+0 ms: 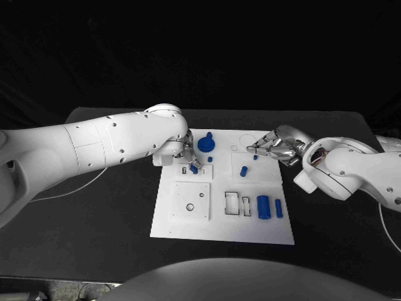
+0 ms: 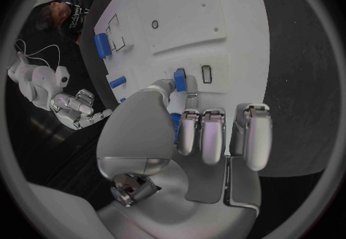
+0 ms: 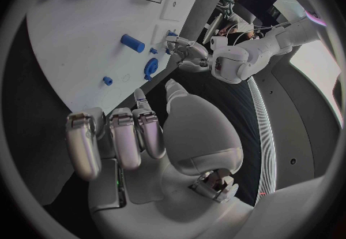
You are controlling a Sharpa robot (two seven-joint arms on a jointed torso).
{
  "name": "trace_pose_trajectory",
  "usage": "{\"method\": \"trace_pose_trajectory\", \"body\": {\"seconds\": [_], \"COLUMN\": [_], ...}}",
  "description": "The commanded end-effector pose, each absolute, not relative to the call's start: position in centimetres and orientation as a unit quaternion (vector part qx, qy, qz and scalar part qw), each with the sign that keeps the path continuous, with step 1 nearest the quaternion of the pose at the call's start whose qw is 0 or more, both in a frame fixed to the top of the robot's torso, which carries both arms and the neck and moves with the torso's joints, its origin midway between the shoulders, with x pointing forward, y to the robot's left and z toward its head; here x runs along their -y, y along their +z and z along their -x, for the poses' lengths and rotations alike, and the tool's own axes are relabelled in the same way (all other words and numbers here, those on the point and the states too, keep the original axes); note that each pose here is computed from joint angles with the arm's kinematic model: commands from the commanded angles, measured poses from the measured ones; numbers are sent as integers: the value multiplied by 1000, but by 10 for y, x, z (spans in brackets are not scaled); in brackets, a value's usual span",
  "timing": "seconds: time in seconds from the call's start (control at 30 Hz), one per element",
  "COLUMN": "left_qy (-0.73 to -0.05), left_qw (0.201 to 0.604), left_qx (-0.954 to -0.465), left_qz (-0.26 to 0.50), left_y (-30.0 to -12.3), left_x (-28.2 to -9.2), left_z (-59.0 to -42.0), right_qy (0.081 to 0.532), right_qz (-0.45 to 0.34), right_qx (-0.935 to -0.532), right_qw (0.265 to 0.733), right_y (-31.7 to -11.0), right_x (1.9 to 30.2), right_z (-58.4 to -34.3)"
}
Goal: Assemble the parts on the task board
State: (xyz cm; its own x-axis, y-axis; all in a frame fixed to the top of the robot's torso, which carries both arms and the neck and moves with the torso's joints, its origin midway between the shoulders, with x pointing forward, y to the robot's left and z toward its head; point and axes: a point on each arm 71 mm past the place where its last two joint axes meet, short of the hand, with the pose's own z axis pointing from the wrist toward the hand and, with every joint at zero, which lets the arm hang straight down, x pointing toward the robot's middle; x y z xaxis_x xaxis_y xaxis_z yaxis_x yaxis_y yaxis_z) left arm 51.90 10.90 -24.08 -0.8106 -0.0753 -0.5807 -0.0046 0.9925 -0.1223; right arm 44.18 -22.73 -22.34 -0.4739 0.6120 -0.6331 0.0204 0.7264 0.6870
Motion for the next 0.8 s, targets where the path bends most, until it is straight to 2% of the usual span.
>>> {"method": "trace_pose_trajectory", "body": {"seconds": [0.03, 0.8], "left_qy": [-27, -29], "left_qw": [297, 300], "left_qx": [-954, -953], "left_qz": [23, 24], "left_y": [-243, -243], "left_x": [-112, -112], "left_z": [-517, -517], "right_qy": [312, 312], "right_qz": [-192, -192], "right_qx": [-800, -799], "right_qw": [475, 476], "right_y": [-223, -224], "right_x": [226, 227], "right_z": [-442, -442]}}
